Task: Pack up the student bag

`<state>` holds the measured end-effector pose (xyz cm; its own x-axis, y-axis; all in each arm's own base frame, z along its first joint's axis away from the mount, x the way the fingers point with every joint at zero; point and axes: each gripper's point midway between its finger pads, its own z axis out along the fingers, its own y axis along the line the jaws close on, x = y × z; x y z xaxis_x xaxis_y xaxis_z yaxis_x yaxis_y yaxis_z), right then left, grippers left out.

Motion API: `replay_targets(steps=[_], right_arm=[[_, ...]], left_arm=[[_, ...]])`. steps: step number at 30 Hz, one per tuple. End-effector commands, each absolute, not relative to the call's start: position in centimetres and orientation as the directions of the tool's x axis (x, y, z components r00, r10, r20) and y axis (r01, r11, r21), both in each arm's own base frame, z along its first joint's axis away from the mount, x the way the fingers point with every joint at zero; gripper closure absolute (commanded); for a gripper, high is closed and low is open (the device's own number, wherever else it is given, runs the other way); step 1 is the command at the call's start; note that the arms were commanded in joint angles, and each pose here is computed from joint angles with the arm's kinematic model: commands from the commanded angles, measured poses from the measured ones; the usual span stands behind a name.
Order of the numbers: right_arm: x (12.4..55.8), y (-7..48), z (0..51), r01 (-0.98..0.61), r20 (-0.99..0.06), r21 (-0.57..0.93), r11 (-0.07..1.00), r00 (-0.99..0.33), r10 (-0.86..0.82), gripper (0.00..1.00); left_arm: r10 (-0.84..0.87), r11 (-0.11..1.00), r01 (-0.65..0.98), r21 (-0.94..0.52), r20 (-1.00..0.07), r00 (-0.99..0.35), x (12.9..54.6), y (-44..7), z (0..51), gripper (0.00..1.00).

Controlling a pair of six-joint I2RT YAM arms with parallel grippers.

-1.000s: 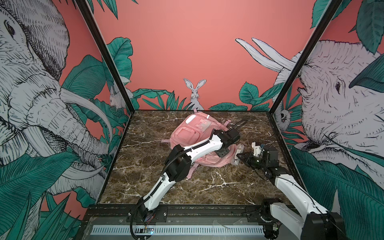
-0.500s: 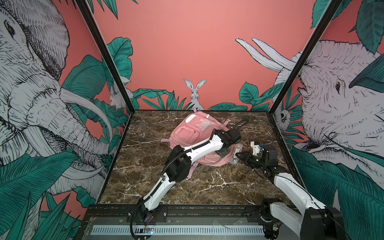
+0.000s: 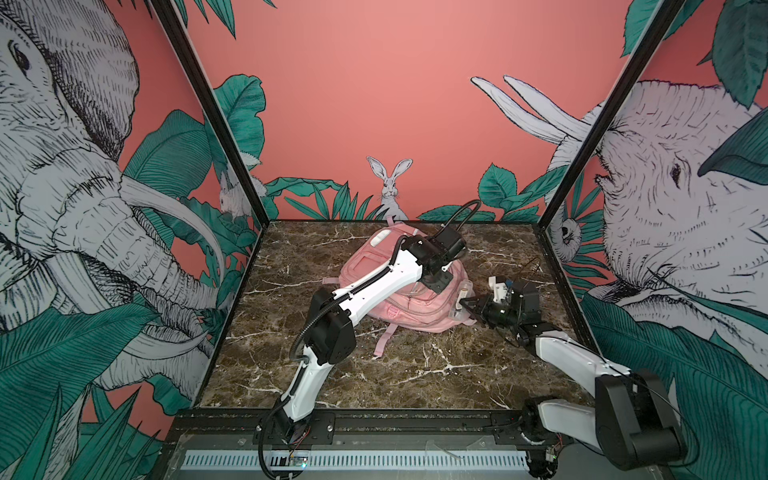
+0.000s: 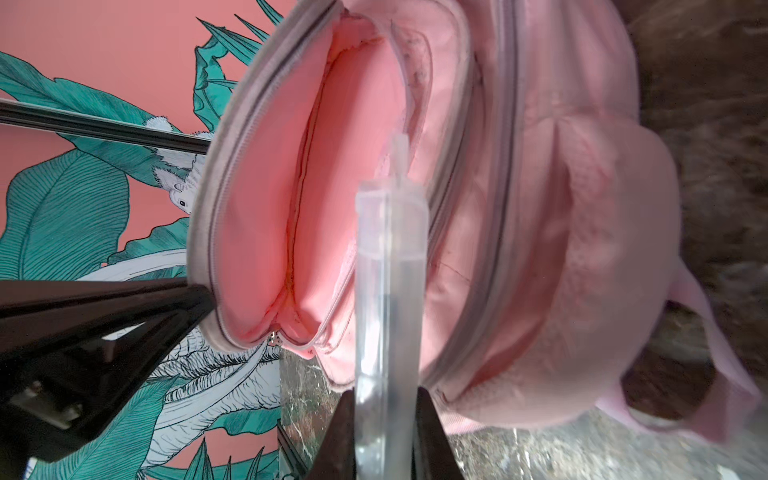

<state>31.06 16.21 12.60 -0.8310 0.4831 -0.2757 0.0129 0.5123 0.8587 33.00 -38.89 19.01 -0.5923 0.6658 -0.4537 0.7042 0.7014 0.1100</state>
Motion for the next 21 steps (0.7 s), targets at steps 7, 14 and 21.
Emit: replay_targets(steps=[7, 14, 21], right_arm=[[35.1, 20.0, 17.6, -0.115, -0.322, 0.912, 0.394, -0.796, 0.513, 0.91], [37.4, 22.0, 16.6, -0.104, -0.281, 0.933, 0.344, -0.808, 0.518, 0.91], [39.4, 26.0, 15.3, -0.097, -0.222, 0.959, 0.265, -0.839, 0.496, 0.89]], left_arm=[[0.565, 0.727, 0.686, -0.016, -0.555, -0.611, 32.1, -38.5, 23.9, 1.00], [0.542, 0.720, 0.690, -0.065, -0.568, -0.619, 31.5, -38.9, 24.4, 1.00], [0.521, 0.714, 0.692, -0.108, -0.578, -0.628, 31.0, -39.2, 24.8, 1.00]])
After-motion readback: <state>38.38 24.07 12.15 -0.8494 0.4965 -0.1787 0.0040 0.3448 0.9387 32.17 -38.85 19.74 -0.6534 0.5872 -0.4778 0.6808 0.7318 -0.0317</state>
